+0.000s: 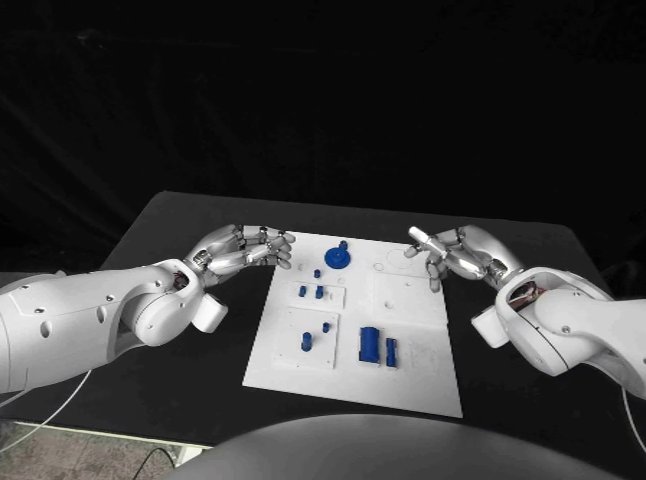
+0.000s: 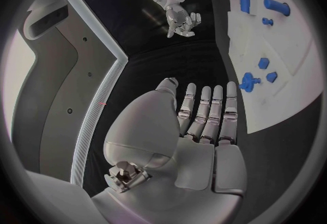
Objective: Assemble the parts on the task board
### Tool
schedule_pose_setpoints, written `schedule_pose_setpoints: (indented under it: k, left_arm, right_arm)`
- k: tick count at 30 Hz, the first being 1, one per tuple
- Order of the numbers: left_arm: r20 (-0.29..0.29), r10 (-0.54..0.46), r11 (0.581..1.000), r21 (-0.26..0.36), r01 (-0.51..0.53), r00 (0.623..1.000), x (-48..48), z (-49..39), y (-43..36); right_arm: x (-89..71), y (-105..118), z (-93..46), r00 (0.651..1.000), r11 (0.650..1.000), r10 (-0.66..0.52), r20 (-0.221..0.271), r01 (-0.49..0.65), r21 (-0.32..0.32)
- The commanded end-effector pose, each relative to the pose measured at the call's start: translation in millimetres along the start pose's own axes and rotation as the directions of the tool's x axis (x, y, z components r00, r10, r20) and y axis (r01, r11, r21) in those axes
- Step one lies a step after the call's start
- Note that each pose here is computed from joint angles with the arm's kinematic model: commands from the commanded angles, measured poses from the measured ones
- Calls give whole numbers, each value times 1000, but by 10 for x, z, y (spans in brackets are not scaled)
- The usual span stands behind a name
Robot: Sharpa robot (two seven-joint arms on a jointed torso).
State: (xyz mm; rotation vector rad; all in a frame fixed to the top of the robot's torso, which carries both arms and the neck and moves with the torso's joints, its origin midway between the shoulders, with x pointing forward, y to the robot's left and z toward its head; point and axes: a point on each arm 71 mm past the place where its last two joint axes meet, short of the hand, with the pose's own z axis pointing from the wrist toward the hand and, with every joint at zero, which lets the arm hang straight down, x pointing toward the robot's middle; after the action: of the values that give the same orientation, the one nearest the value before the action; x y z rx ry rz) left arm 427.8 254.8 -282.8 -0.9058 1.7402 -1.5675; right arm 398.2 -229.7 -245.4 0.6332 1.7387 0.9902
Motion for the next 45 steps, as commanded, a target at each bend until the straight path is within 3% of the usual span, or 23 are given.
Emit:
schedule_pose_setpoints:
  k: [1, 5, 10, 22, 23, 26, 32, 41, 45]
  left_arm:
    - [50, -4, 994, 113, -2, 999, 3, 20, -129]
    - [54, -4, 989, 150, -4, 999, 37, 63, -177]
    - [59, -3, 985, 170, -7, 998, 83, 134, -173]
    - [87, 3, 983, 185, -19, 996, 97, 193, -82]
    - [66, -1, 990, 142, -8, 998, 113, 188, -57]
    - [75, -1, 990, 143, -10, 997, 117, 198, -68]
    - [145, -3, 989, 148, -19, 989, 143, 271, -149]
    - [372, -31, 990, 140, -23, 928, 230, 464, -418]
    - [455, -47, 992, 128, -13, 889, 266, 519, -520]
  right_arm:
    - [-75, 5, 49, 960, 960, 277, 45, -275, -58]
    - [-60, -29, 114, 917, 914, 397, -50, -400, -67]
    - [-32, -121, 158, 869, 872, 472, -149, -485, -67]
    - [24, -347, 161, 834, 847, 511, -209, -531, -44]
    - [0, -368, 166, 870, 878, 471, -148, -478, -14]
    - [-2, -353, 181, 871, 878, 472, -138, -479, -19]
    - [-15, -240, 282, 873, 872, 484, -66, -487, -53]
    - [-44, 126, 551, 836, 852, 522, 168, -504, -139]
    - [-47, 244, 620, 812, 847, 531, 241, -507, -158]
